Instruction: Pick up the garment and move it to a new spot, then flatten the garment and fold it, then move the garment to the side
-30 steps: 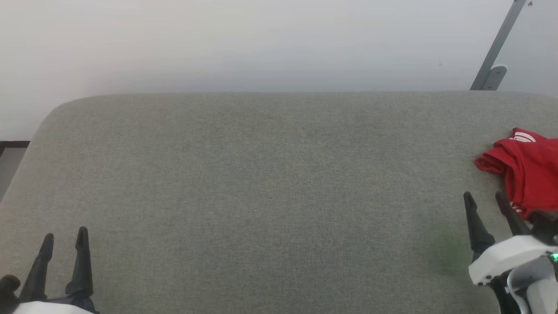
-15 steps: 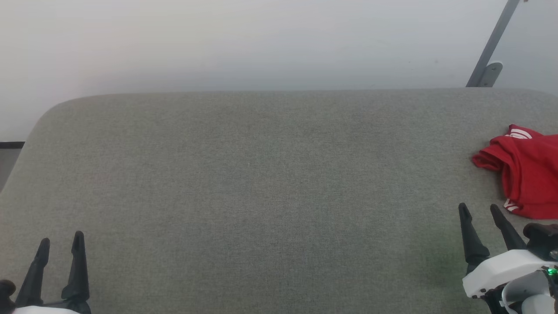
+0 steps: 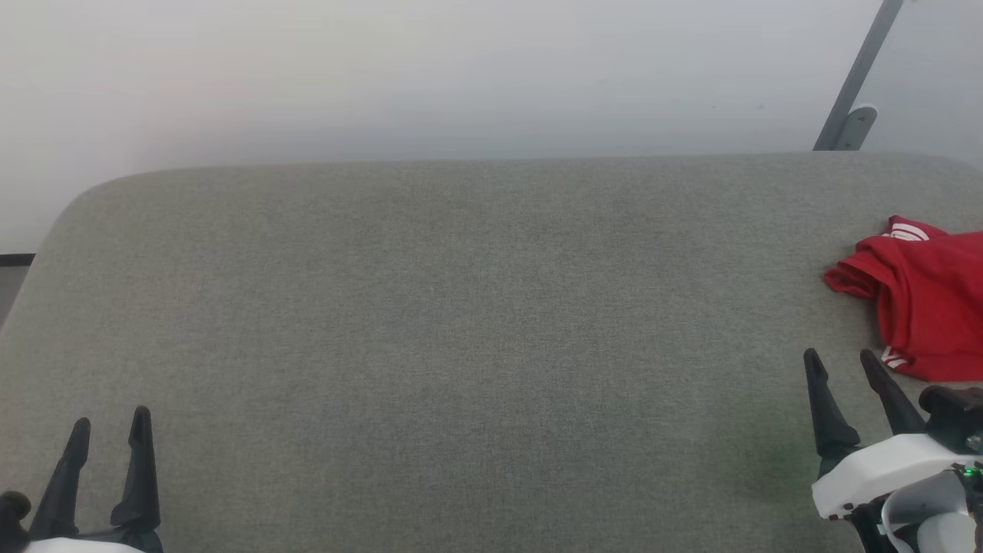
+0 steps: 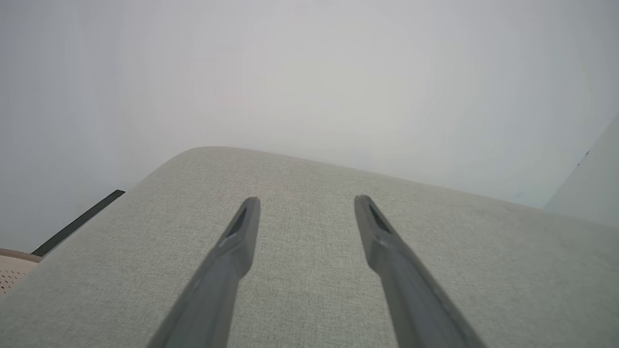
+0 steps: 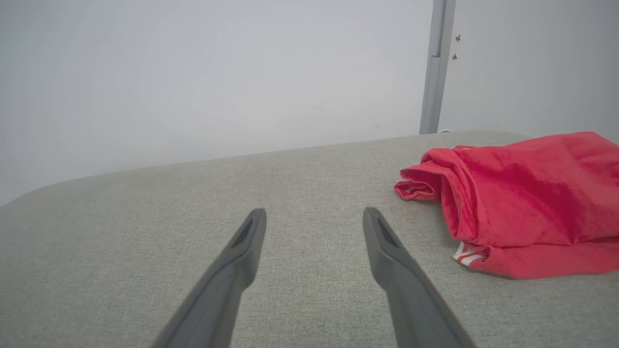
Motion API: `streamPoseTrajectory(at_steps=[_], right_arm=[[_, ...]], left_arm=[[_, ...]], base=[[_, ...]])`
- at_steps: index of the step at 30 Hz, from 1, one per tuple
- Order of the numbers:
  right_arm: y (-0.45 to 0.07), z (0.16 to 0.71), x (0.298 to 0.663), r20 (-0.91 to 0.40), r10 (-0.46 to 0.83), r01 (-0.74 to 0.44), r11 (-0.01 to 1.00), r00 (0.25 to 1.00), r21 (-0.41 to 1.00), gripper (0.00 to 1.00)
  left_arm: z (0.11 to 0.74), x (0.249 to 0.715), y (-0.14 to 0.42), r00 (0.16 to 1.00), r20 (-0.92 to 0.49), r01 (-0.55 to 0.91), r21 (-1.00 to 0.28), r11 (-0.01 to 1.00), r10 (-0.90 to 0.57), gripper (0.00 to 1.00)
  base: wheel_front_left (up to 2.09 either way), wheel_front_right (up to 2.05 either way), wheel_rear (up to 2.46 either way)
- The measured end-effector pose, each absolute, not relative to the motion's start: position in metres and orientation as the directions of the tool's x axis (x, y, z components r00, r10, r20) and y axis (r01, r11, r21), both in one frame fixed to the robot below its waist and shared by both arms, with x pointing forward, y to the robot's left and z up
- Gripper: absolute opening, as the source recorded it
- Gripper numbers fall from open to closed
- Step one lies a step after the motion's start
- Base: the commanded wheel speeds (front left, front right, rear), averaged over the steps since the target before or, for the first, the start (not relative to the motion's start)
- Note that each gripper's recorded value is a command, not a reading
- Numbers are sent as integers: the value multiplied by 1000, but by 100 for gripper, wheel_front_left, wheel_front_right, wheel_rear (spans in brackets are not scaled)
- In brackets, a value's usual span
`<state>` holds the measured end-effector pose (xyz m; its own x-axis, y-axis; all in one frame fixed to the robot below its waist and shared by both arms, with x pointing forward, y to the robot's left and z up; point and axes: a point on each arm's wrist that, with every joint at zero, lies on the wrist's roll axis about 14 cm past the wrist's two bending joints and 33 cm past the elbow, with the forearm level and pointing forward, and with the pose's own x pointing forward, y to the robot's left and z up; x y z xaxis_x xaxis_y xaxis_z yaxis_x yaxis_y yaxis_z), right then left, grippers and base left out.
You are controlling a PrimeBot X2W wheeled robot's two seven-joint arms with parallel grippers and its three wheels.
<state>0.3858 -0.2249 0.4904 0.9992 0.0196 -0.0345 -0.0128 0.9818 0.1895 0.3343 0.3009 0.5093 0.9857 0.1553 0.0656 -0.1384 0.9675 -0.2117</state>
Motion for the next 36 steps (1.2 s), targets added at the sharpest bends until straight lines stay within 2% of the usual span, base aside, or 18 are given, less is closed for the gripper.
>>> streamPoseTrajectory(at_steps=[14, 15, 22, 36], right_arm=[[-222, 500, 385, -11, 28, -26, 981, 1000, 192, 100], [-221, 498, 385, -17, 27, -24, 981, 999, 195, 0], [-217, 466, 370, -114, 17, 12, 968, 993, 250, 0], [-216, 468, 372, -118, -6, 61, 881, 993, 469, 0]], left_arm=[[512, 334, 298, 987, 73, -127, -211, 969, 146, 100], [510, 334, 297, 987, 68, -130, -216, 968, 148, 0], [483, 329, 284, 987, -8, -155, -299, 942, 160, 0], [477, 335, 276, 983, -48, -178, -505, 845, 179, 0]], base=[[0, 0, 0], [0, 0, 0], [0, 0, 0], [0, 0, 0]])
